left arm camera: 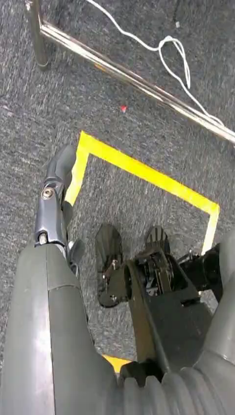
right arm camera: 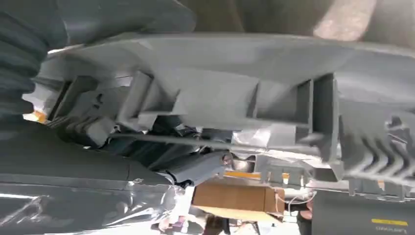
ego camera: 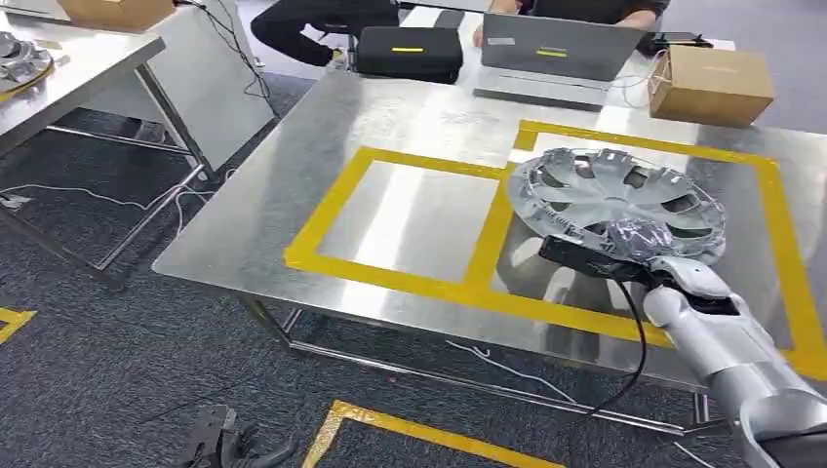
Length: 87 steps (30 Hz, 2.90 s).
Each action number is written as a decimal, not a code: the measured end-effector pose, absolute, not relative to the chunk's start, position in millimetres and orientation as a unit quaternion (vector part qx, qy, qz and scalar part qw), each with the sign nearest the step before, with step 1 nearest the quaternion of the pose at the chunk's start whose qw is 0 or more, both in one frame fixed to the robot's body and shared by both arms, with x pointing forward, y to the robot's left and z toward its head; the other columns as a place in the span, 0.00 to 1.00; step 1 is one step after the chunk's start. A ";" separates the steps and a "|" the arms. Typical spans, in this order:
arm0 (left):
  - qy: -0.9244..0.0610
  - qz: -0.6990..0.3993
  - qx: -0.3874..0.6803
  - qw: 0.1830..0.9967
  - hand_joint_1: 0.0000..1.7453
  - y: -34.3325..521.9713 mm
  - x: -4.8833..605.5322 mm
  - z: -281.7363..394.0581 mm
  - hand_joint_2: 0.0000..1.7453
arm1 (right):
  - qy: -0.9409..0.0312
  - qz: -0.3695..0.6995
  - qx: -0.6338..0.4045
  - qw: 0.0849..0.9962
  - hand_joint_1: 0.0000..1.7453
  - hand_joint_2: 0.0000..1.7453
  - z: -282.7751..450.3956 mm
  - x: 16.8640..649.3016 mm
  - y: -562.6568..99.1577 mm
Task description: Take the parts from the cabinet and place them on the table.
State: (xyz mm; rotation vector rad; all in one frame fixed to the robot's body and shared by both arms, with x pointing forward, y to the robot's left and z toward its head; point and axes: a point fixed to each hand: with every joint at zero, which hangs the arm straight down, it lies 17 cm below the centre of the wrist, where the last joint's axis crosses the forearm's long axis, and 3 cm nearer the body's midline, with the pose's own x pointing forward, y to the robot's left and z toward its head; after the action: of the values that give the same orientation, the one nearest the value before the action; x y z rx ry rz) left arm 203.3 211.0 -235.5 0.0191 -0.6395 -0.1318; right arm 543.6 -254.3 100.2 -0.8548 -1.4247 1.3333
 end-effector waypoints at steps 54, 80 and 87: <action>-0.311 -0.050 0.021 0.949 0.00 221.6 192.1 -239.4 0.00 | -0.614 0.509 -0.347 0.494 0.00 1.00 129.6 533.8 -242.5; -0.295 0.029 0.054 0.954 0.00 251.0 160.4 -248.6 0.00 | -0.802 0.300 -0.254 0.449 0.00 0.00 250.9 427.8 -229.4; -0.294 0.032 0.053 0.954 0.00 249.6 160.5 -248.5 0.00 | -0.802 0.300 -0.254 0.450 0.00 0.00 250.3 425.2 -229.9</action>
State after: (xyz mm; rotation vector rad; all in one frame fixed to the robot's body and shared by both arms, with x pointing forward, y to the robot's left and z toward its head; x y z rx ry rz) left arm 160.5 249.6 -248.5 0.1085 -0.5979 0.0656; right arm 425.2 -229.9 250.3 -0.6277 -1.9831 0.7408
